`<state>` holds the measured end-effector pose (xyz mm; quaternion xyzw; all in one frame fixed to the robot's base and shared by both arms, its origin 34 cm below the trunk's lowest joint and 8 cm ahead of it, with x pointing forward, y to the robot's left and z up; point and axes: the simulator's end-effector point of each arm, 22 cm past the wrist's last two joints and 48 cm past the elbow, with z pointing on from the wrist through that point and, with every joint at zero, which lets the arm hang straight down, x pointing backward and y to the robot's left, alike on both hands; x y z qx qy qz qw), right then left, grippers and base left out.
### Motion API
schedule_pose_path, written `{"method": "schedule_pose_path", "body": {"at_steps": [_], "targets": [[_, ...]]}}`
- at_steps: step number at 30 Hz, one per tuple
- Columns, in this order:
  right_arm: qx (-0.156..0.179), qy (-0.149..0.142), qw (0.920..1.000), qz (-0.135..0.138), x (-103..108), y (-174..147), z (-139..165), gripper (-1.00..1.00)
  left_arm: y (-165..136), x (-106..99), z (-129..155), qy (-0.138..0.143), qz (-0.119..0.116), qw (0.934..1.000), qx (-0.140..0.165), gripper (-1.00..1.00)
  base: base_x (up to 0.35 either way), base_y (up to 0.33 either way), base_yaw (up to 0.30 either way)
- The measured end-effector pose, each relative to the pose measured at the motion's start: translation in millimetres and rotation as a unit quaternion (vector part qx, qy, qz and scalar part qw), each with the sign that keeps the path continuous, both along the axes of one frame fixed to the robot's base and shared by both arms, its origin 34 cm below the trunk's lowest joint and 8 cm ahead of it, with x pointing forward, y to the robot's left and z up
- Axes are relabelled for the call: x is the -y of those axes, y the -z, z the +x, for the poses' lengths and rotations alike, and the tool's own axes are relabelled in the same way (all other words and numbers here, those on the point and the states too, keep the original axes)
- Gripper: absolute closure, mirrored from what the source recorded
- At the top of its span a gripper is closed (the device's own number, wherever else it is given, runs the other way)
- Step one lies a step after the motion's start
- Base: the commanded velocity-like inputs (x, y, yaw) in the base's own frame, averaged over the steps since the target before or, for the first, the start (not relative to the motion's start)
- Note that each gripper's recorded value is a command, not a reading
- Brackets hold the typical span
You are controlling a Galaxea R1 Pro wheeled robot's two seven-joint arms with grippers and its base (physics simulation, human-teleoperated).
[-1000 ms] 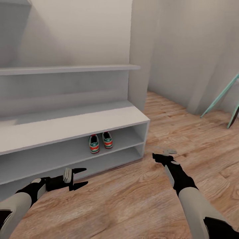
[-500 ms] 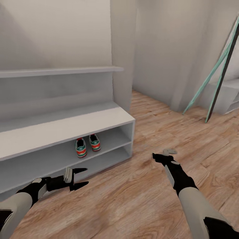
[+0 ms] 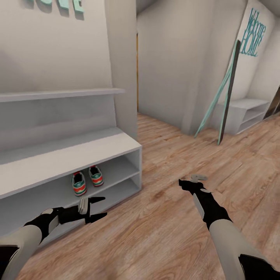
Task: Pick up the two gym shoes and the two sandals from the corridor floor and place them onto the hallstand (shoe rack) in the corridor, making sure they are on the rack and not on the floor. Arrange them so the two gym shoes are next to each other and the two sandals are next to each other.
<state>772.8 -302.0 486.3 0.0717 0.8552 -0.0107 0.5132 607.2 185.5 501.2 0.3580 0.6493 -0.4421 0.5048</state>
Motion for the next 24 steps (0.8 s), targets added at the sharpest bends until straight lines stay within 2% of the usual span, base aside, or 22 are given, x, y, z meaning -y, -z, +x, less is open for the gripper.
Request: {"method": "schedule_pose_path", "body": {"at_steps": [7,15,24], "targets": [[0.014,0.0,0.9999,0.0,0.0,-20.5,0.3,-1.0,-15.8,0.1,-0.1,0.0,0.0,0.9999,0.014,-1.0,0.0,0.0,-0.262],[0.031,0.0,0.9995,0.0,0.1,-44.3,-0.1,-1.0,-34.2,1.9,-0.8,0.001,-0.001,0.9995,0.031,-1.0,0.0,0.0,-0.086],[0.034,0.0,0.9994,0.0,0.0,-49.2,-0.3,-1.0,-38.2,5.6,-1.3,0.003,-0.003,0.9994,0.034,-1.0,0.027,0.0,-0.246]]}}
